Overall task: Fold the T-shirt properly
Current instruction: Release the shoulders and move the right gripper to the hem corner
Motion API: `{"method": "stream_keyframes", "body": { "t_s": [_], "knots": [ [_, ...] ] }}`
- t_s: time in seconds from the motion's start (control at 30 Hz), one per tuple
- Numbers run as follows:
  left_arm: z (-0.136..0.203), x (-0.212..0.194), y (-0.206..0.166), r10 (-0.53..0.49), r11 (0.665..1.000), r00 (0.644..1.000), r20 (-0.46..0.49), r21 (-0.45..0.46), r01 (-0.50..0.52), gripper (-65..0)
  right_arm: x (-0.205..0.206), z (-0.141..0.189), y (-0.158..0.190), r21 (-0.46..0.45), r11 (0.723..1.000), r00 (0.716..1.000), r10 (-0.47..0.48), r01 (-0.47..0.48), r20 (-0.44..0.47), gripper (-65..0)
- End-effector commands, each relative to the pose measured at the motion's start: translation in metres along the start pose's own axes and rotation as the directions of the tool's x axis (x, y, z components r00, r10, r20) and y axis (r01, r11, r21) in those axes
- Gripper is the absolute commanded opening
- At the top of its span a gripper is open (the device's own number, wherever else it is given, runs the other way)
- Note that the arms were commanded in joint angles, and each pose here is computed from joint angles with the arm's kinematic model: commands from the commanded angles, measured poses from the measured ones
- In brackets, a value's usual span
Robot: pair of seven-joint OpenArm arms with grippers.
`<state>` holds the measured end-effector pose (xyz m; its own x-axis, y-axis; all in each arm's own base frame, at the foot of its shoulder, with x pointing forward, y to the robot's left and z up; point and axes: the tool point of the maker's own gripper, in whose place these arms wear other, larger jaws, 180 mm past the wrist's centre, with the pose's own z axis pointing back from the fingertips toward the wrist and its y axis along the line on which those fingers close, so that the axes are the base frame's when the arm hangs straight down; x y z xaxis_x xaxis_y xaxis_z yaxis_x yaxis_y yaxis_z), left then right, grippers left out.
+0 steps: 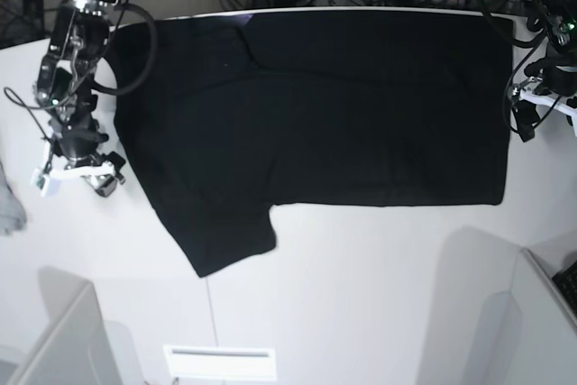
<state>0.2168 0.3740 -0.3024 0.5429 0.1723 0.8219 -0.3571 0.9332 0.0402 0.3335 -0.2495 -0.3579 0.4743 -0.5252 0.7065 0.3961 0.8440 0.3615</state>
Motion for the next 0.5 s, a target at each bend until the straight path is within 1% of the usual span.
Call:
{"method": "stream_keyframes", "body": {
  "t_s": [0.0, 0.1, 0.23, 0.37, 0.47],
  "knots": [
    [0.001, 0.017, 0.004, -0.018, 1.0, 0.999, 0.05, 0.017, 0.017, -3.3, 0.015, -0.006, 0.01, 0.027, 1.0, 1.0, 0.009, -0.01, 0.029, -29.0],
    [0.0, 0.019, 0.009, -0.052, 0.997, 0.998, 0.044, 0.055, 0.05, -3.3, 0.017, -0.031, 0.013, 0.022, 0.999, 0.999, 0.04, -0.04, -0.018, -29.0],
    [-0.002, 0.024, 0.012, -0.071, 0.995, 0.996, 0.05, 0.078, 0.067, -3.3, 0.022, -0.057, 0.036, 0.047, 0.994, 0.993, 0.102, -0.099, -0.061, -29.0],
    [-0.002, 0.024, 0.012, -0.068, 0.995, 0.996, 0.051, 0.077, 0.064, -3.3, 0.034, -0.077, 0.06, 0.07, 0.991, 0.99, 0.119, -0.113, -0.079, -29.0],
    [-0.003, 0.022, 0.012, -0.066, 0.995, 0.997, 0.044, 0.077, 0.062, -3.3, 0.04, -0.09, 0.071, 0.071, 0.99, 0.987, 0.126, -0.119, -0.101, -29.0]
  ]
}}
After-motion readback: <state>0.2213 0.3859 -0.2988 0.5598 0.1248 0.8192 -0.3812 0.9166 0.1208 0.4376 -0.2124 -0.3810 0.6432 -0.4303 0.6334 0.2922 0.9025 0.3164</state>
